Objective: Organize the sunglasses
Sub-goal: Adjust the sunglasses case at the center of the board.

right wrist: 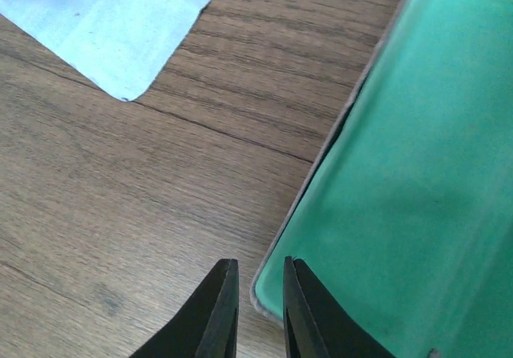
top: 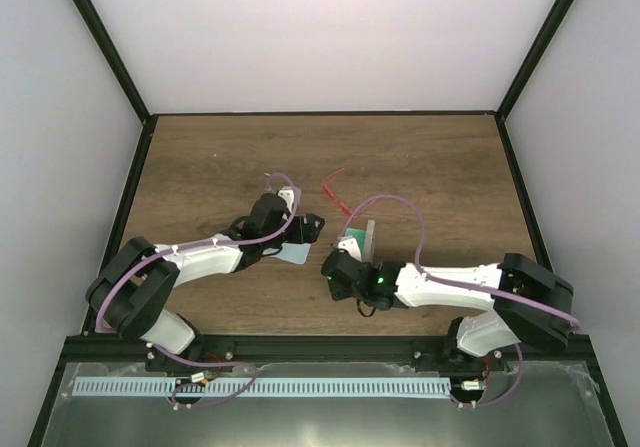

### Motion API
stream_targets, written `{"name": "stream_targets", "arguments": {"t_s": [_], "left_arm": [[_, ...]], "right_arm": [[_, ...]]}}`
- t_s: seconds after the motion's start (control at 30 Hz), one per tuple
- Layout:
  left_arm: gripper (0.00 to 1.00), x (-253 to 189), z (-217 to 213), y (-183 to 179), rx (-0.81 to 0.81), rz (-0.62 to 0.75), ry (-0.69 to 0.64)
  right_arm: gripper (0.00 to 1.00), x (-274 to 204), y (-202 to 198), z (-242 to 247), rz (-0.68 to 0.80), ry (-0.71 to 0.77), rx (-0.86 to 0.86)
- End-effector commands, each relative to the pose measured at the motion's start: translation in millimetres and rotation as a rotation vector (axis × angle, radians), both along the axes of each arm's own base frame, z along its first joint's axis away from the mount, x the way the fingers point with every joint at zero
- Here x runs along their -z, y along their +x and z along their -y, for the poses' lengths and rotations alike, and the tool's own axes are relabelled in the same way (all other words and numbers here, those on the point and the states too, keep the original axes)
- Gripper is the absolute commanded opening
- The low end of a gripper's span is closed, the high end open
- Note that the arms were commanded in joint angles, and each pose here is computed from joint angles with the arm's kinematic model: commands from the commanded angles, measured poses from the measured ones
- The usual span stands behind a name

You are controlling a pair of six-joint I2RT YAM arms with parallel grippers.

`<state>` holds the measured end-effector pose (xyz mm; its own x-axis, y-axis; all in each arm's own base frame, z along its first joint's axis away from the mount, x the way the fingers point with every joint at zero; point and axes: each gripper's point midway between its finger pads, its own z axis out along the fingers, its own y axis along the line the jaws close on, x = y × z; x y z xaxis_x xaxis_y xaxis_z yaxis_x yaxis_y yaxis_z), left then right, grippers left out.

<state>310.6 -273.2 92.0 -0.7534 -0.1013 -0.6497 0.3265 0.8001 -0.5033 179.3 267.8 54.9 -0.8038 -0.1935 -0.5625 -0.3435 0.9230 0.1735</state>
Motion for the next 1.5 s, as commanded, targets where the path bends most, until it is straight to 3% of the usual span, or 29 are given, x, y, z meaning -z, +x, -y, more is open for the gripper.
{"name": "stream_targets", "arguments": {"t_s": [0.0,0.27,0.37,0.43,0.63,1.07,1.47], "left_arm": [[0.88,-0.8,-1.0,-1.8,-0.002,-0.005,-0.005],[0.88,-1.1,-1.0,-1.6,-0.001,-0.005,-0.005],[0.88,-1.5,-1.1,-1.8,-0.001,-0.005,-0.006],[0.88,-1.6,-1.1,-1.8,-0.001,-0.004,-0.005],[0.88,-3.8,-4.4,-0.7,-0.012,0.003,-0.003],[0.88,-12.6,-29.1,5.7,-0.104,0.025,0.0],[0.88,-11.2,-33.9,6.3,-0.12,0.013,0.007]], "right_arm": [[0.18,-11.8,2.7,-19.2,0.054,0.001,0.009],[0.23,-13.0,0.5,-25.1,0.07,-0.018,0.014],[0.36,-20.2,0.6,-23.7,0.081,-0.004,0.019],[0.38,-27.1,0.1,-25.7,0.088,0.024,0.009],[0.38,-39.1,-6.2,-35.1,0.102,0.058,-0.021],[0.33,-17.7,0.6,-57.5,0.094,0.002,-0.024],[0.33,18.2,13.0,-47.5,0.088,-0.192,0.076]]}}
